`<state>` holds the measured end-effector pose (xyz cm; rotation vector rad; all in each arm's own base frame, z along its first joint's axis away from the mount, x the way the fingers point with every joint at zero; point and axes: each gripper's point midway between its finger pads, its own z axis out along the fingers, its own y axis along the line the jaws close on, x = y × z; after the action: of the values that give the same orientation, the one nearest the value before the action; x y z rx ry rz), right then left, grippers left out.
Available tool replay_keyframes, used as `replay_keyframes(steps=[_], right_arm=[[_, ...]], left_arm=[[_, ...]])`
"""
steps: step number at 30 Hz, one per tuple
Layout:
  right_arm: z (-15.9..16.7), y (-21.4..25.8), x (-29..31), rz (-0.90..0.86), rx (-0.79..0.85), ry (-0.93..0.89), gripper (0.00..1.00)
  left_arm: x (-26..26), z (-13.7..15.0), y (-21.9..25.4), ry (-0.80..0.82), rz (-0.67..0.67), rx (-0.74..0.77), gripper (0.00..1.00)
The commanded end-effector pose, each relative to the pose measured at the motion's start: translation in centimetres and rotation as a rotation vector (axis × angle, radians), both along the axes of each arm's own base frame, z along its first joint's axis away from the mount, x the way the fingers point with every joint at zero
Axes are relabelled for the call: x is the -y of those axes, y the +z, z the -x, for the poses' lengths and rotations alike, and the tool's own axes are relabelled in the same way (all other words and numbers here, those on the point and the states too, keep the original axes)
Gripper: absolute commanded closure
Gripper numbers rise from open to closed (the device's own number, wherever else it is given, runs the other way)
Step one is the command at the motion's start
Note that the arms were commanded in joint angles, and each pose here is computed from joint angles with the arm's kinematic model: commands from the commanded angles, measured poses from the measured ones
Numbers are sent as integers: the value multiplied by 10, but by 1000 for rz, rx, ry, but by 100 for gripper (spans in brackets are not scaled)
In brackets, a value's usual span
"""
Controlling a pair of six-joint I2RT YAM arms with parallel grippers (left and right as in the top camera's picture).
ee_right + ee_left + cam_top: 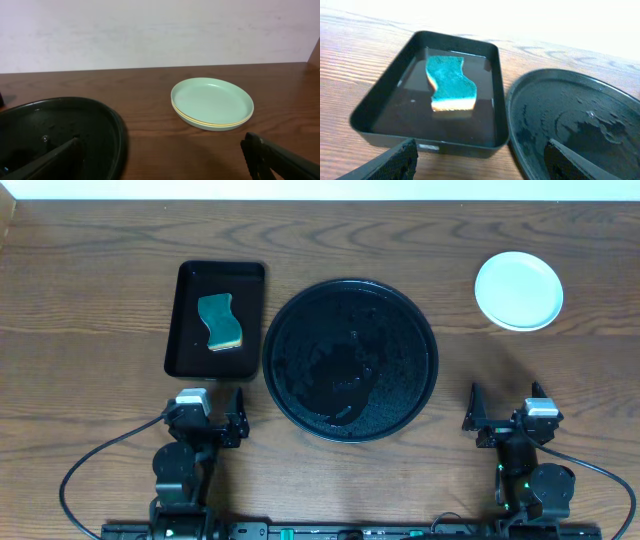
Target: Clean dirty plates on tray and stack at the side
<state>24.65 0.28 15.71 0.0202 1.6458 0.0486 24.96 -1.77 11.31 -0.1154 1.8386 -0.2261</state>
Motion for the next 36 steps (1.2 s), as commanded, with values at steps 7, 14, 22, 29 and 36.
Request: replay_keyframes(steps=[7,14,22,29,36], right_arm=[[0,0,3,-13,1,-12,1],[0,0,3,-13,1,-12,1],[0,0,3,-13,1,-12,1],[0,0,3,-13,1,-12,1],[0,0,3,-13,1,-12,1]], left_arm=[[-17,4,3,91,-9,21,19],[-27,5,14,131,-9,69,19],[-31,6,24,148,-30,115,19],[-37,7,24,176,-37,113,19],[-41,7,24,189,-51,112,19]])
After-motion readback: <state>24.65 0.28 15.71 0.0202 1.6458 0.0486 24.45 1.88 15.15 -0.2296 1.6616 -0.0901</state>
